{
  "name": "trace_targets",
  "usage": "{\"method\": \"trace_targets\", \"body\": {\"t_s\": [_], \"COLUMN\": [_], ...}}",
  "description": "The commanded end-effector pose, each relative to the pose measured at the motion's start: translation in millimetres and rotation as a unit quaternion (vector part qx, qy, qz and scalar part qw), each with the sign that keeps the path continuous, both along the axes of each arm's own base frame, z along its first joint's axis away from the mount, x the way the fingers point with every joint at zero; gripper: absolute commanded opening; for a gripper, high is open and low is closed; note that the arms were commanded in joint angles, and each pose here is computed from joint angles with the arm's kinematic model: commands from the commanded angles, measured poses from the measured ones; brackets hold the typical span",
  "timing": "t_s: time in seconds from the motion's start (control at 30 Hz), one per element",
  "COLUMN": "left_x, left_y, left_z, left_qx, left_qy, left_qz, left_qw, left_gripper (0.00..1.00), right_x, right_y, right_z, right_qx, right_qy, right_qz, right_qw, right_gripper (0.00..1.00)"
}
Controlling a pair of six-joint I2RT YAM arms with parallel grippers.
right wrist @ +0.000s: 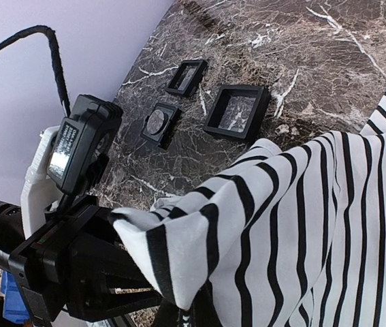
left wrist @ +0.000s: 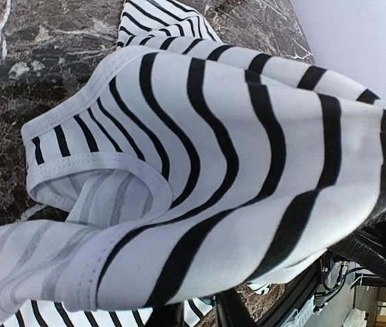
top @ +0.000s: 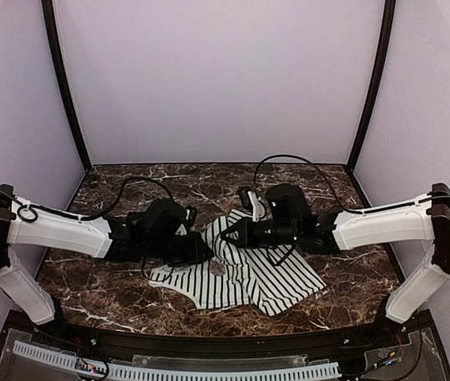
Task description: Remove the brooch from the garment
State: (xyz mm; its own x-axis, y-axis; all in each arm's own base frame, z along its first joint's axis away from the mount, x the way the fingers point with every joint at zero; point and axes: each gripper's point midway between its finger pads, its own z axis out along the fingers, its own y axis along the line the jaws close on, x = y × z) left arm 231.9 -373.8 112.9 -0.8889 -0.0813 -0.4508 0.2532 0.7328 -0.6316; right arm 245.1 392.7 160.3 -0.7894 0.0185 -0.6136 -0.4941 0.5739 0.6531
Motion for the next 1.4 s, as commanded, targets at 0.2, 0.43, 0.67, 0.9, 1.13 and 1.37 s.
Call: {"method": "trace_targets", "body": {"t_s": [0.2, 0.43, 0.67, 0.9, 1.13, 1.37], "left_x": [-5, -6, -6, -3, -1, -4], "left_y": [9, 12, 18, 22, 18, 19], "left_z": [3, 8, 9, 13, 34, 54], "left_qx": [0.012, 0.019, 0.026, 0.034, 0.023, 0.012], "left_qy": [0.008, 0.001, 0.0, -0.018, -0.089, -0.148], "left_qz": [0.004, -0.004, -0.01, -0.015, -0.056, -0.095], "left_qw": [1.0, 1.0, 1.0, 0.999, 0.994, 0.984], "left_gripper": [0.01, 0.01, 0.01, 0.01, 0.01, 0.01], "right_x": [1, 1, 0, -1, -5, -26], "right_y": [1, -1, -3, -5, -12, -33], "right_z": [14, 4, 1, -8, 2, 36], "right_qx": [0.003, -0.033, -0.036, -0.046, -0.019, 0.071], "right_qy": [-0.028, -0.036, -0.035, -0.025, -0.035, -0.09], "right_qz": [0.004, -0.002, -0.004, -0.008, 0.002, 0.061], "right_qw": [1.0, 0.999, 0.999, 0.999, 0.999, 0.992], "right_gripper": [0.0, 0.0, 0.0, 0.0, 0.25, 0.69]}}
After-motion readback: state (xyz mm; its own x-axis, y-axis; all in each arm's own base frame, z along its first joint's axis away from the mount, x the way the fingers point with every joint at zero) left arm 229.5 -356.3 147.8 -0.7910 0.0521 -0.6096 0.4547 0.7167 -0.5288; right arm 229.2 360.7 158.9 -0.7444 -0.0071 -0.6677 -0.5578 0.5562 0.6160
